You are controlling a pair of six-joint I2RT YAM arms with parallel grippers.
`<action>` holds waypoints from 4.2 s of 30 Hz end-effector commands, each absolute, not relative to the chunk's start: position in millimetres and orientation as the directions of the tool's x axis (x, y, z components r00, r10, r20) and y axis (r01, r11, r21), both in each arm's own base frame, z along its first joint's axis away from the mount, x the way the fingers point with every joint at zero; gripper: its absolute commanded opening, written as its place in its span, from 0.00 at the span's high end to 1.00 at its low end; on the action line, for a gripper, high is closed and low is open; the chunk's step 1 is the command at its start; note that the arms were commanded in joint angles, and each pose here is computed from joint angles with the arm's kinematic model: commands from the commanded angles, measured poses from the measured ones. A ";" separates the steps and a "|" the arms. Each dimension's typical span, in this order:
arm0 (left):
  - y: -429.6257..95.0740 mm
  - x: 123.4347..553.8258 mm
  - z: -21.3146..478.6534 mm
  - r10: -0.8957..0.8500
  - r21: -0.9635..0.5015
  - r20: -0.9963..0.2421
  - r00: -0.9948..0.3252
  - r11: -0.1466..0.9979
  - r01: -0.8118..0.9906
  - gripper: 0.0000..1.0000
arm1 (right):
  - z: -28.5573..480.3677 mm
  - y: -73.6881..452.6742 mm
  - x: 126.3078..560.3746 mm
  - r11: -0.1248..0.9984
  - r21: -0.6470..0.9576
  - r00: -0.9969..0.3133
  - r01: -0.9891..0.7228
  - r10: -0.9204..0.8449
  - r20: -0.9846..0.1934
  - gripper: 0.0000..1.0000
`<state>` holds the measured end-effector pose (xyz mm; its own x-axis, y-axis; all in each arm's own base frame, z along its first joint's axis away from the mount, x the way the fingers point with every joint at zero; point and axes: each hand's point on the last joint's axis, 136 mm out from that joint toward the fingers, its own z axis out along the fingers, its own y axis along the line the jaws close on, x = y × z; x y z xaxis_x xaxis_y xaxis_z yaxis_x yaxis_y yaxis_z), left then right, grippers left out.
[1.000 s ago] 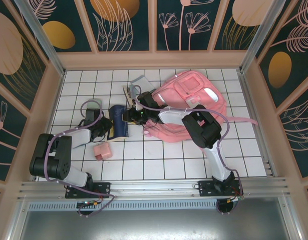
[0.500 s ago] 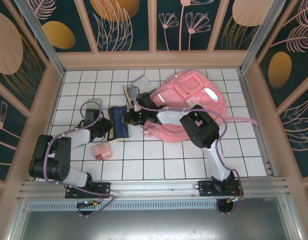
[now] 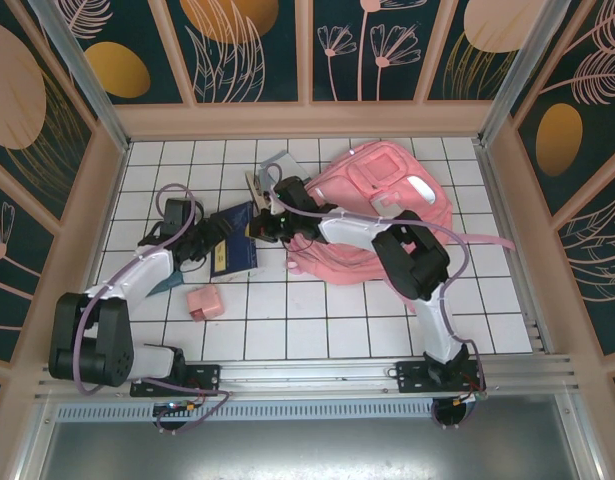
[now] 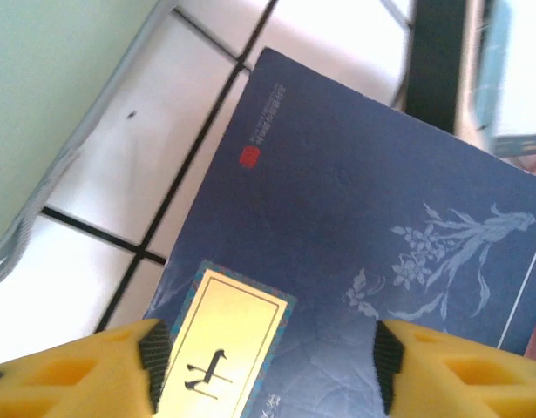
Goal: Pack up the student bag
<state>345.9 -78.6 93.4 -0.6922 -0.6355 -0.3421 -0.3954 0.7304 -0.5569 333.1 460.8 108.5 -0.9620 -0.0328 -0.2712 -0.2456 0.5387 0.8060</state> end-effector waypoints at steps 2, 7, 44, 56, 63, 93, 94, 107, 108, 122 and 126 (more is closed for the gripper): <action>-96.7 354.2 128.4 -0.604 -0.635 -0.341 -0.720 0.713 -0.298 0.28 | 177.1 434.0 349.1 0.489 0.799 -0.914 -0.350 0.006 -0.405 1.00; -112.1 369.9 161.8 -0.591 -0.741 -0.352 -0.726 0.649 -0.169 0.16 | 211.0 399.4 355.1 0.450 0.802 -0.895 -0.392 0.016 -0.446 1.00; -168.2 354.8 245.0 -0.518 -0.977 -0.212 -0.829 0.107 0.183 0.31 | 310.6 373.5 350.4 0.084 0.897 -0.892 -0.434 0.096 -0.441 1.00; -166.2 349.1 282.3 -0.541 -0.968 -0.235 -0.807 0.053 0.247 0.99 | 284.8 370.5 355.2 0.200 0.886 -0.895 -0.418 0.078 -0.439 0.92; -162.3 351.5 275.8 -0.552 -0.959 -0.282 -0.785 0.154 0.237 1.00 | 237.2 323.8 390.7 0.643 0.691 -0.835 -0.329 0.143 -0.531 0.53; -151.2 355.2 251.2 -0.568 -0.932 -0.331 -0.754 0.322 0.167 1.00 | 67.9 266.1 364.6 0.924 -0.197 -0.791 -0.329 -0.383 -0.477 0.62; -151.1 355.1 251.1 -0.567 -0.931 -0.332 -0.754 0.323 0.168 1.00 | 65.4 263.5 364.5 0.925 -0.204 -0.793 -0.322 -0.381 -0.475 0.63; -143.0 362.5 226.7 -0.617 -0.936 -0.298 -0.728 0.338 0.097 1.00 | 188.9 288.1 396.4 0.964 -0.017 -0.682 -0.267 -0.201 -0.703 1.00; -141.9 363.8 222.7 -0.626 -0.938 -0.290 -0.724 0.337 0.084 1.00 | 202.7 289.8 399.7 0.963 0.016 -0.676 -0.268 -0.176 -0.715 1.00; -194.1 380.4 202.0 -0.648 -0.955 -0.234 -0.725 0.294 0.045 1.00 | 322.0 281.5 419.3 0.828 0.455 -0.670 -0.329 0.135 -0.730 1.00; -231.7 389.1 197.7 -0.630 -0.963 -0.207 -0.749 0.268 0.040 1.00 | 335.9 261.0 426.0 0.781 0.547 -0.678 -0.302 0.228 -0.699 1.00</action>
<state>368.2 -212.7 161.9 -0.7855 -0.5984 -0.1575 -0.0600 0.3270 -0.9431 430.4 252.2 252.8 -0.7693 0.1070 -0.6298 -0.1938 0.9004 0.3896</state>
